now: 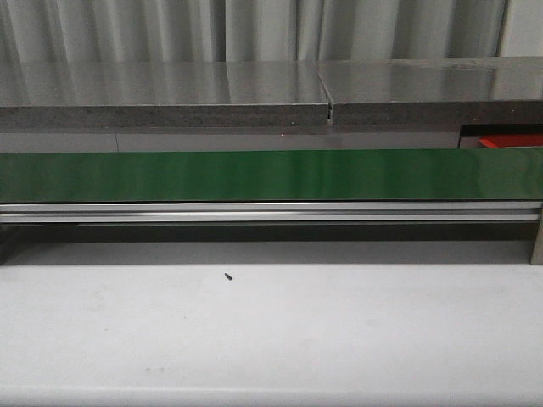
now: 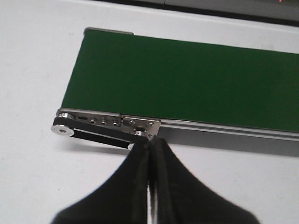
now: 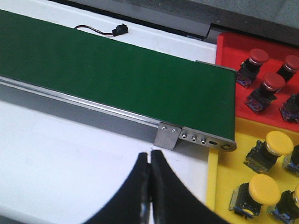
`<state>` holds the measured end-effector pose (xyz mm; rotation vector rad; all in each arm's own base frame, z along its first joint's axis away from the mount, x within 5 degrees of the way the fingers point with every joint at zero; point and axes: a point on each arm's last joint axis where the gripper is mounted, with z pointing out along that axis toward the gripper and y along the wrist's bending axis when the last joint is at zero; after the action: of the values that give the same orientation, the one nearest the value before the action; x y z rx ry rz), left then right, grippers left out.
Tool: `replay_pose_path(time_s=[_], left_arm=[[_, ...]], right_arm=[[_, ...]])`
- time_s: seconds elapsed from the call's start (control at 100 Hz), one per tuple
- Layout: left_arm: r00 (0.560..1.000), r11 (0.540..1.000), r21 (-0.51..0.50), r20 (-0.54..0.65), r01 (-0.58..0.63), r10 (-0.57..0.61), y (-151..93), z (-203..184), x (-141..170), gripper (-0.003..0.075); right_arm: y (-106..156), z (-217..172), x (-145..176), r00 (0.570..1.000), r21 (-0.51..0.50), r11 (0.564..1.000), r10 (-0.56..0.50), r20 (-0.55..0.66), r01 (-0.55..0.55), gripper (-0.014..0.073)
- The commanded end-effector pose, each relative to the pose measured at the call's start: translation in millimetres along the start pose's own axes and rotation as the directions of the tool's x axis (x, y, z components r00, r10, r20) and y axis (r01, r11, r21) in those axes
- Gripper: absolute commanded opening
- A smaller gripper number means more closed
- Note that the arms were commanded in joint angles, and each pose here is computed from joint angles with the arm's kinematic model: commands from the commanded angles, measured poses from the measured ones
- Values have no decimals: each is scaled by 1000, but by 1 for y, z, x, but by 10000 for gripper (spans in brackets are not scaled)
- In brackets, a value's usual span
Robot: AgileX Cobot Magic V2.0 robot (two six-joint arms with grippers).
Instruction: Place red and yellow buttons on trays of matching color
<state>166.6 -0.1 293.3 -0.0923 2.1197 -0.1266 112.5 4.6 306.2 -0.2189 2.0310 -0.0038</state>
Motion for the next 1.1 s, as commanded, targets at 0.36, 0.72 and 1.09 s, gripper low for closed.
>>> replay_pose_path(time_s=[0.36, 0.72, 1.09], left_arm=[[944, 1000, 15, 329, 7, -11, 0, -54, 38, -19], [946, 1000, 14, 324, 7, -12, 0, -53, 40, -19], [946, 1000, 14, 324, 7, -12, 0, -53, 40, -19]], right_arm=[[-6, 2, 2, 988, 92, 996, 5, 153, -20, -67], [-5, 3, 3, 991, 79, 997, 7, 132, -18, -67], [-5, 3, 3, 991, 79, 997, 7, 132, -18, -67]])
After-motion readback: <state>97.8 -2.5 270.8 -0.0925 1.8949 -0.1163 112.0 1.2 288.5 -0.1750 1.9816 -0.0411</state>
